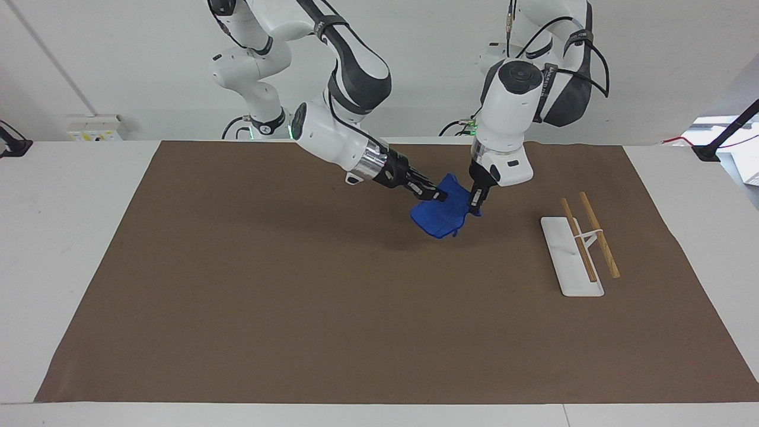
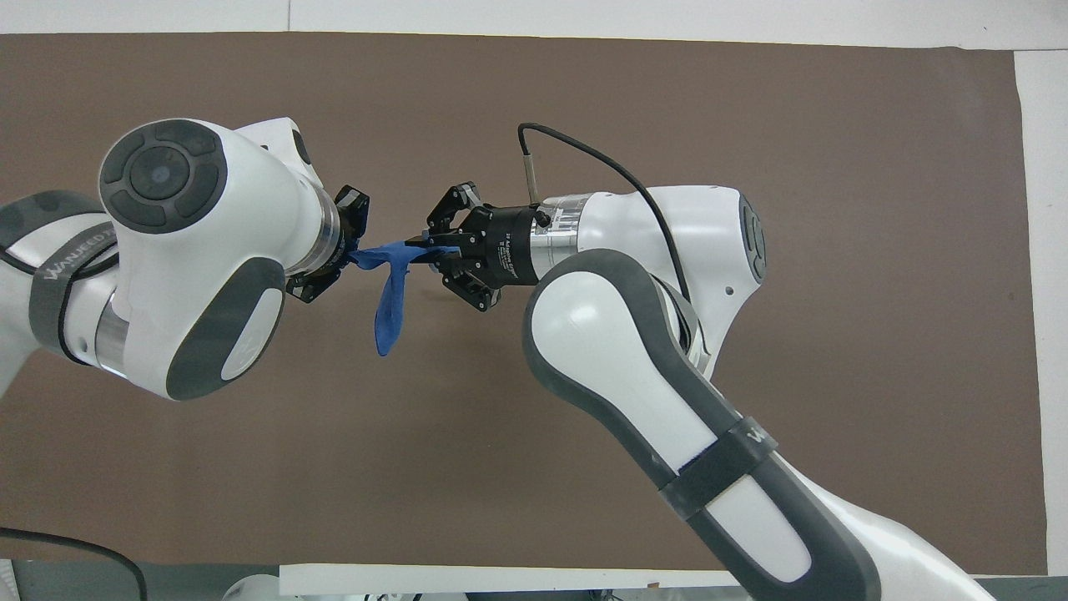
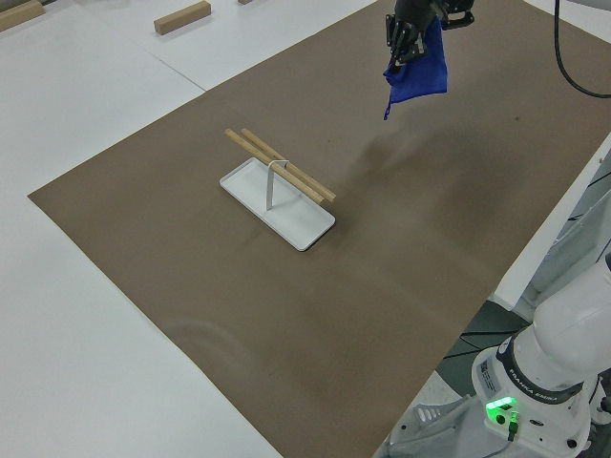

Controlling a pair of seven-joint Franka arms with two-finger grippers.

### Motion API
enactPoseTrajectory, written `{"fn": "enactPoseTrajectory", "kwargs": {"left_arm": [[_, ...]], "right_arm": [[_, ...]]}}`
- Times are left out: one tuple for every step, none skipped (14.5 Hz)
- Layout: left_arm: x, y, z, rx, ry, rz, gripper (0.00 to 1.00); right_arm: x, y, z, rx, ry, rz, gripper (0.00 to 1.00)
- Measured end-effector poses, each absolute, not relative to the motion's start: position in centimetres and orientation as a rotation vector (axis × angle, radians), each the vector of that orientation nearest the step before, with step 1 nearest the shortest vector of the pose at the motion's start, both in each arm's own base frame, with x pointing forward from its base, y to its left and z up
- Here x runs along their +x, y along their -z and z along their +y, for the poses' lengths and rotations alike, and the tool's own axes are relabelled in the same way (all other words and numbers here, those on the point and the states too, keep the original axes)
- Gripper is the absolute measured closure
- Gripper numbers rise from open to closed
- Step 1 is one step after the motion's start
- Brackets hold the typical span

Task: Right arm passes towel to left arm to hang
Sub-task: 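Open the right gripper and pull it back from the towel, then carry the towel with the left gripper and drape it over the rack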

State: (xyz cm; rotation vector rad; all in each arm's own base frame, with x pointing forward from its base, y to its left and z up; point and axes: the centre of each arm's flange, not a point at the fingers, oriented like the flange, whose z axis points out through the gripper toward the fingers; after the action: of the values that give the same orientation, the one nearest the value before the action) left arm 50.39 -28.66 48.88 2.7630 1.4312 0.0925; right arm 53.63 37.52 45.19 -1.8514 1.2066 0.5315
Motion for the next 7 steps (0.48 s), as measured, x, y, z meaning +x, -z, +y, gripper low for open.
{"fn": "enactPoseTrajectory", "kwargs": {"left_arm": [[50.4, -49.2, -28.6, 2.767, -0.104, 1.428, 0.98], [50.5, -49.6, -28.5, 2.77, -0.11, 1.424, 0.98], [50.6, -50.2, -28.3, 2.775, -0.113, 1.42, 0.98], [50.7, -51.0, -27.9, 2.782, -0.114, 1.415, 0.98], [51.1, -52.0, -27.0, 2.793, -0.113, 1.406, 0.98], [51.5, -53.0, -25.9, 2.809, -0.111, 1.39, 0.98], [52.1, -53.7, -24.4, 2.829, -0.113, 1.371, 0.98]], "right_arm": [[53.5, -45.2, 37.6, -1.876, -0.515, 1.186, 0.69], [53.4, -45.2, 37.8, -1.93, -0.48, 1.149, 0.59], [53.3, -45.2, 37.9, -2.006, -0.43, 1.105, 0.47], [53.3, -45.3, 38.0, -2.1, -0.365, 1.05, 0.37], [53.3, -45.4, 38.0, -2.209, -0.289, 0.981, 0.24], [53.2, -45.4, 37.7, -2.326, -0.213, 0.902, 0.15], [53.3, -45.3, 37.3, -2.434, -0.146, 0.82, 0.04]]}}
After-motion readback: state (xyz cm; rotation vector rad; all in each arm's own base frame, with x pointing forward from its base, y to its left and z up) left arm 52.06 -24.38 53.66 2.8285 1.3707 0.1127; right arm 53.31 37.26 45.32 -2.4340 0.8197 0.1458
